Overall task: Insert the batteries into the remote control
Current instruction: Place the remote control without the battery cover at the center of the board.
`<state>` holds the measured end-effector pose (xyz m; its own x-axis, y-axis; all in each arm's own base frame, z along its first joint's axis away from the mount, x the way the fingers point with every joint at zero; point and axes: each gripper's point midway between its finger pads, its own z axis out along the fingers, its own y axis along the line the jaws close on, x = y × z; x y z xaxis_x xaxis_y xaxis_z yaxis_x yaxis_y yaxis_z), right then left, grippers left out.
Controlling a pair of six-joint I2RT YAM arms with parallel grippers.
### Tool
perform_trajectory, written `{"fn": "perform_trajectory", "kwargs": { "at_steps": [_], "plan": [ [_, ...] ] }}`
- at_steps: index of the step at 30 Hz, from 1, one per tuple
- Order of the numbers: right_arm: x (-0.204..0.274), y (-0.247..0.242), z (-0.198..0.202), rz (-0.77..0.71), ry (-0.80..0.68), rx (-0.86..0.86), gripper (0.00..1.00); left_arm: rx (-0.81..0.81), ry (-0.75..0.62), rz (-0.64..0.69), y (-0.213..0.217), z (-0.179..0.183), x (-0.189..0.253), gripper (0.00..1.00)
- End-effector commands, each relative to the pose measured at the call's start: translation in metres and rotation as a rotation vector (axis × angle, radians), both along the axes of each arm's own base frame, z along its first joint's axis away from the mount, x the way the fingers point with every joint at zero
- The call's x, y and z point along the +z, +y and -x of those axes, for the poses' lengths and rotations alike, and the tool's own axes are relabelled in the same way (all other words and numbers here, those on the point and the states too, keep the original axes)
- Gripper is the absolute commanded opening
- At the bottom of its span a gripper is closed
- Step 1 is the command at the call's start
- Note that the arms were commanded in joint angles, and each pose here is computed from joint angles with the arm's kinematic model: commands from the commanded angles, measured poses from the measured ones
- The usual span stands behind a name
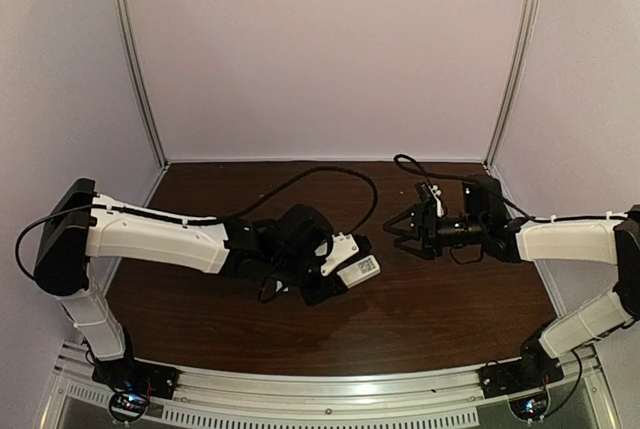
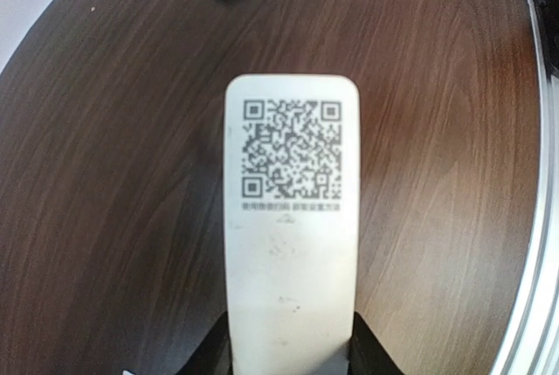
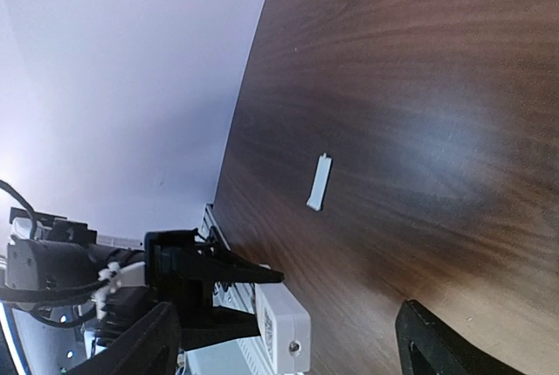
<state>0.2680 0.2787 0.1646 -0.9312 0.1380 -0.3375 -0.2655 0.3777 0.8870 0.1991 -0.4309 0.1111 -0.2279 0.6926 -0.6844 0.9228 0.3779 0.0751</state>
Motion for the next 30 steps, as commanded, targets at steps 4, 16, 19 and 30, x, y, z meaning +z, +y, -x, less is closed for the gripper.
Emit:
{"fn": "perform_trajectory", "kwargs": {
  "at_steps": [4, 16, 19, 30],
  "plan": [
    [0.018, -0.052, -0.036, 0.096, -0.079, -0.147, 0.89, 0.057, 0.074, -0.044, 0.020, -0.009, -0.030, 0.27],
    [0.111, -0.054, -0.041, 0.038, -0.027, -0.211, 1.00, 0.121, 0.132, -0.155, 0.038, -0.034, -0.075, 0.29],
    [0.134, -0.055, -0.041, 0.005, -0.020, -0.239, 1.00, 0.121, 0.141, -0.179, 0.039, -0.034, -0.084, 0.31],
    [0.160, -0.052, -0.055, 0.003, -0.002, -0.273, 1.00, 0.105, 0.162, -0.256, 0.046, -0.037, -0.099, 0.54]
  ]
}}
